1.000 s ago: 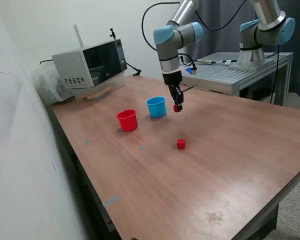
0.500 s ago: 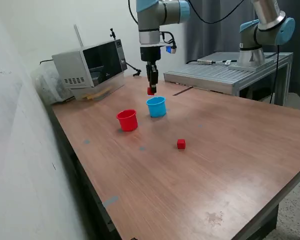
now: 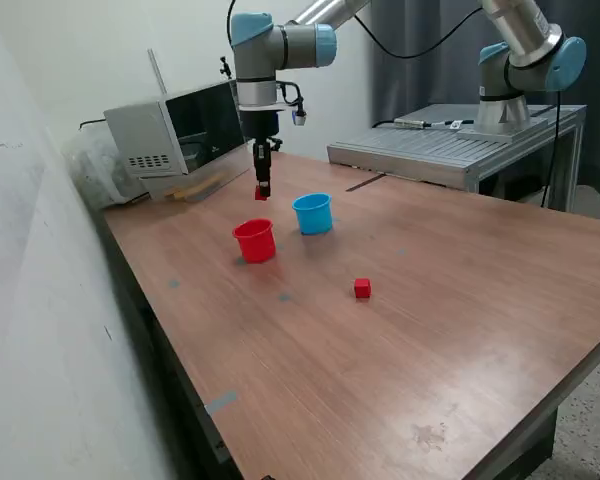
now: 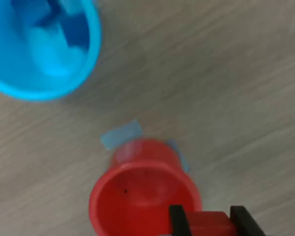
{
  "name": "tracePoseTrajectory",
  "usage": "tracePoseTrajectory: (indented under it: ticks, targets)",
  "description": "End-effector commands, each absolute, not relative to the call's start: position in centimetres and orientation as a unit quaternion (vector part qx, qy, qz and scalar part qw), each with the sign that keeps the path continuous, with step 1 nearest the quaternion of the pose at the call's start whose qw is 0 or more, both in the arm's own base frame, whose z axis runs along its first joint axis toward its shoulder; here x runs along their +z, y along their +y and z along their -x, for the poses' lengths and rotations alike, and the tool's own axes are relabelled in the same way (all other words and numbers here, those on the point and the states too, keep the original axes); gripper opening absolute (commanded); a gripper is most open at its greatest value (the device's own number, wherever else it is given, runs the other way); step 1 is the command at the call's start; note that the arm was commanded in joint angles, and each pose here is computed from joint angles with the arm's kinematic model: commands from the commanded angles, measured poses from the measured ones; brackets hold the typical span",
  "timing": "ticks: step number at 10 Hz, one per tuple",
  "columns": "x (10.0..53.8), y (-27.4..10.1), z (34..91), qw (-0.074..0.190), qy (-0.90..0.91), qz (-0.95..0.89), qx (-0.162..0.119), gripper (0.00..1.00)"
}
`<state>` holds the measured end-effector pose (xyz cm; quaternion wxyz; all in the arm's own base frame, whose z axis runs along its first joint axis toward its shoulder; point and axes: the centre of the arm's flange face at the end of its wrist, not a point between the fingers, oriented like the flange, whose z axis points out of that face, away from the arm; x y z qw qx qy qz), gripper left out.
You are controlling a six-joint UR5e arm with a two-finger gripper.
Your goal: Place red objects in the red bin, and blue objects in the blue bin.
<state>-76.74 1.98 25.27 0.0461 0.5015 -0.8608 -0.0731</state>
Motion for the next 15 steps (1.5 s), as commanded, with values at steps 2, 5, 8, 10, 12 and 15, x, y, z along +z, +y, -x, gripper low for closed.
tracePoseTrajectory:
  ticks: [2, 5, 8, 10, 12, 15]
  targets:
    - [21.7, 4.3, 79.1, 0.037, -0.866, -0.494, -0.07, 0.0]
    - [20.5, 6.6, 78.9, 0.026, -0.872, -0.483, -0.072, 1.0]
    - [20.8, 6.7, 79.0, 0.027, -0.869, -0.489, -0.076, 1.0]
    - [22.8, 5.4, 78.9, 0.034, -0.854, -0.512, -0.08, 1.0]
    - [26.7, -0.1, 77.8, 0.023, -0.834, -0.548, -0.064, 1.0]
    - [28.7, -11.1, 76.1, 0.021, -0.766, -0.64, -0.046, 1.0]
